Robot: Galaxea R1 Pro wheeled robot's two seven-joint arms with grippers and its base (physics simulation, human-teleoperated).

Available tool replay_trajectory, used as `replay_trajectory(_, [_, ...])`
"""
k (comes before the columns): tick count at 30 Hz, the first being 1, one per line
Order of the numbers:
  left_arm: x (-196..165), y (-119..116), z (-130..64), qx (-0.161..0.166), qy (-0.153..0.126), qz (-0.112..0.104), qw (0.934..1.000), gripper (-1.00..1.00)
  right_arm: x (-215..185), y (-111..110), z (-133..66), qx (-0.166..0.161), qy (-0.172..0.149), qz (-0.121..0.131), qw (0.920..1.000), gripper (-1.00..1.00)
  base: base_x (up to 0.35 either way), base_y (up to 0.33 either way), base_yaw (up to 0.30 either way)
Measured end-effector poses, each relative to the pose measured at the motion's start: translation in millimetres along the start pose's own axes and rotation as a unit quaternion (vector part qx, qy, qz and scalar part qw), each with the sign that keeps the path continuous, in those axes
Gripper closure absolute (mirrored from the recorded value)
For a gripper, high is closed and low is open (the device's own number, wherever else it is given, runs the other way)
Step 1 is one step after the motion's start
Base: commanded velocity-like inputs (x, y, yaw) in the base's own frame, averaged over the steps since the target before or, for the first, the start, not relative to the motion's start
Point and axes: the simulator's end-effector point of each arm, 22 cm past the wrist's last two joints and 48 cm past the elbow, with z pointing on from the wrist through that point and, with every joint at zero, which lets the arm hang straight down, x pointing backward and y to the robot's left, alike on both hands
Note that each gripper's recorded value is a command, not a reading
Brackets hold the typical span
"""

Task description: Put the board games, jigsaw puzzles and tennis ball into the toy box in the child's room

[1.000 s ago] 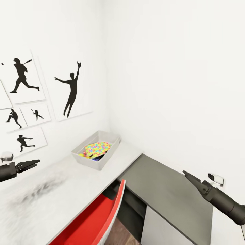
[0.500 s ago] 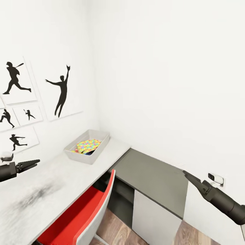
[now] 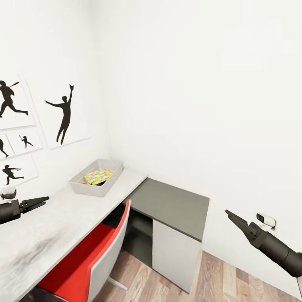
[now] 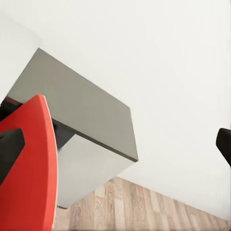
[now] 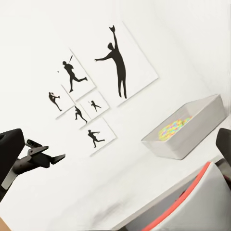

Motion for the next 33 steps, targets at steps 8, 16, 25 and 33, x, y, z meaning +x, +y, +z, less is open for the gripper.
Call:
replay_trajectory(8, [-2,-4,-2.5,0.002,-0.003,0.003,1.0000,-1.00,-2,4,-0.4,-0.003,-0.002,-0.003,1.0000,-1.00,-0.219,0.000,-0.211])
replay_trajectory(16, [-5,-8,-4.8,0.004,-0.006,0.006,1.0000,-1.00,-5,7,-0.9,-0.005,-0.004,-0.005,1.0000,-1.00,-0.140,0.000,-0.211])
replay_trajectory(25, [-7,-12,-7.7,0.006,-0.010,0.010,0.9999,-1.00,-8,11,-1.2,-0.008,-0.006,-0.008,0.9999,-1.00,-0.076,0.033,-0.211])
replay_trajectory(33, [-9,-16,-9.9,0.008,-0.013,0.013,0.9998,-1.00,-10,15,-1.4,-0.011,-0.008,-0.012,0.9998,-1.00,-0.005,0.003,-0.211])
